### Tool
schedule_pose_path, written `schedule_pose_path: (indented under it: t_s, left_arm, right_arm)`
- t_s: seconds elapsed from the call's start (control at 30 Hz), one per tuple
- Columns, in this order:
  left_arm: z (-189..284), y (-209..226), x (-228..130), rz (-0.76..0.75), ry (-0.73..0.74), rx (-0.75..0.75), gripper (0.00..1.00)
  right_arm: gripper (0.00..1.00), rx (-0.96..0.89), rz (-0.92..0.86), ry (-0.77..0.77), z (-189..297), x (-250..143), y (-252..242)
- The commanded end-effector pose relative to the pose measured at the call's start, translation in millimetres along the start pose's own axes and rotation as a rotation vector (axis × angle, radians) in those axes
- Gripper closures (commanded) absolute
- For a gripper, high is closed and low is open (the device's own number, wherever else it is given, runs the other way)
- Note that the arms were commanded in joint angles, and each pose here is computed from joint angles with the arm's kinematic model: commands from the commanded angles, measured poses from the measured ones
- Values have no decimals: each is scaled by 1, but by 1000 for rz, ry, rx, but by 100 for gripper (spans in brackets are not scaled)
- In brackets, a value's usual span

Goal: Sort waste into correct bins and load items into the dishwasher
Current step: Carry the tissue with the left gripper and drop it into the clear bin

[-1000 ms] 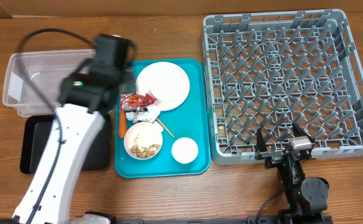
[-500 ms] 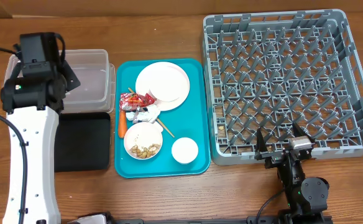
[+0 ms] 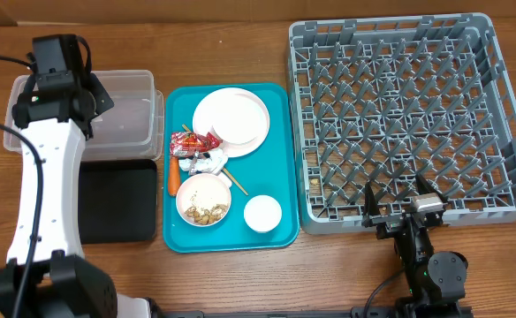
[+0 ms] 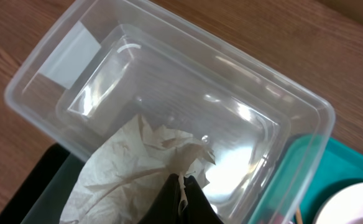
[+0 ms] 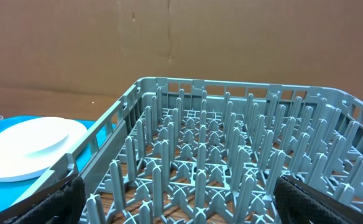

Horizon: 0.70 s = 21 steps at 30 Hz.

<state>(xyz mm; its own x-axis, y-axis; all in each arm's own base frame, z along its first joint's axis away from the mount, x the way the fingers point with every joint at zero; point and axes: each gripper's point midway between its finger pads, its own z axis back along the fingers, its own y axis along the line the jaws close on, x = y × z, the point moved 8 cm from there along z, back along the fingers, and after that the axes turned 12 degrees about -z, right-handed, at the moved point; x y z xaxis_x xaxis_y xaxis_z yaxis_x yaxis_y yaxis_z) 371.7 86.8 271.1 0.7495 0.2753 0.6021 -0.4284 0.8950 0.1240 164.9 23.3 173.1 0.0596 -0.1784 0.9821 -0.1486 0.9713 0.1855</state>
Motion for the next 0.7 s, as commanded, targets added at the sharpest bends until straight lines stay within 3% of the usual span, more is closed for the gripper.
schedule_pose_path:
  t_s: [0.0, 0.4, 0.67]
  left_arm:
    - [-13, -3, 6, -47, -3, -1, 96]
    - [-53, 16, 10, -18, 21, 34, 95]
    - [-81, 20, 6, 10, 62, -59, 96]
  right_arm:
    - [0, -4, 4, -6, 0, -2, -1]
    - [0, -4, 4, -6, 0, -2, -1]
    - [0, -4, 4, -6, 0, -2, -1]
